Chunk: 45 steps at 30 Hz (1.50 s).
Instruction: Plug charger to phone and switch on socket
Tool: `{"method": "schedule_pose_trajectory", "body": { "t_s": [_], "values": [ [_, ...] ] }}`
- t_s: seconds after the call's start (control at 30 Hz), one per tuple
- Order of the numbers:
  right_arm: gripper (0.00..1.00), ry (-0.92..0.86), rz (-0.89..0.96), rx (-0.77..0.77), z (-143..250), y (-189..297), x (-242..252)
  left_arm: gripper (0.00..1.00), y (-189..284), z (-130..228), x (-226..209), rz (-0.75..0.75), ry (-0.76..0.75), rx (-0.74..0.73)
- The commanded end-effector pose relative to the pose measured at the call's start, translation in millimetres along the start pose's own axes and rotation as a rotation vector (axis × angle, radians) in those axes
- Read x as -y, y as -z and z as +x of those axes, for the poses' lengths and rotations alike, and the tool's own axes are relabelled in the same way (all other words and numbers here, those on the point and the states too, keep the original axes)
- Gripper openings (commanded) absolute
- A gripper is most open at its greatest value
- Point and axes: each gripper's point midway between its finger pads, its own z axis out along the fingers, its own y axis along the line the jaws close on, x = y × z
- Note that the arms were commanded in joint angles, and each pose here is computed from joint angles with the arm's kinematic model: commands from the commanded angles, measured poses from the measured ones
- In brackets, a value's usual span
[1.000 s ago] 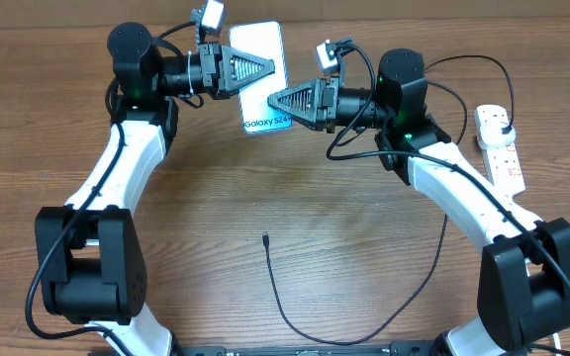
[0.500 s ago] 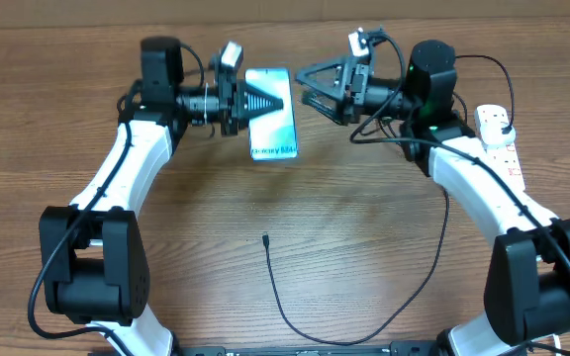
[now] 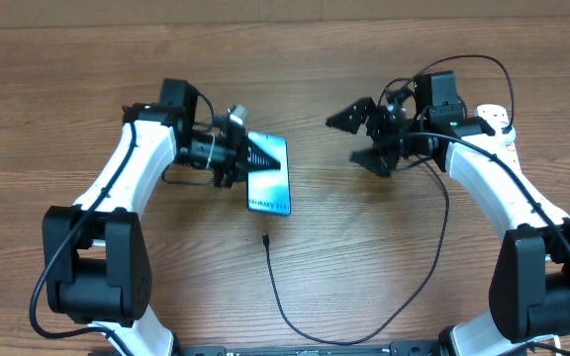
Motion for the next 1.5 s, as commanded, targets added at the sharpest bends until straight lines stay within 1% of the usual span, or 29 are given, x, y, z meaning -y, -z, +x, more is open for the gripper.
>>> {"method": "schedule_pose_trajectory", "body": {
  "t_s": [0.0,0.1,0.2,0.43,0.93,1.13,1.47],
  "values": [
    [1.00,0.008,0.272,0.196,-30,11,48,0.04,-3,7,-15,-0.153,-0.055,0.006],
    [1.00,-0.021,0.404,0.241,-33,20,73,0.04,-10,22,-17,-0.178,-0.045,-0.043],
    [1.00,-0.031,0.449,0.250,-32,24,82,0.04,-15,32,-17,-0.184,-0.024,-0.080],
    [1.00,-0.032,0.449,0.249,-32,24,82,0.04,-24,45,-13,-0.182,-0.017,-0.128],
    [1.00,-0.032,0.449,0.249,-32,24,82,0.04,-46,66,-11,-0.219,-0.067,-0.205],
    [1.00,-0.032,0.449,0.249,-32,24,82,0.04,-48,75,-10,-0.224,-0.040,-0.232],
    [1.00,-0.032,0.449,0.249,-32,24,82,0.04,-42,93,-13,-0.252,0.080,-0.279]
  ]
}}
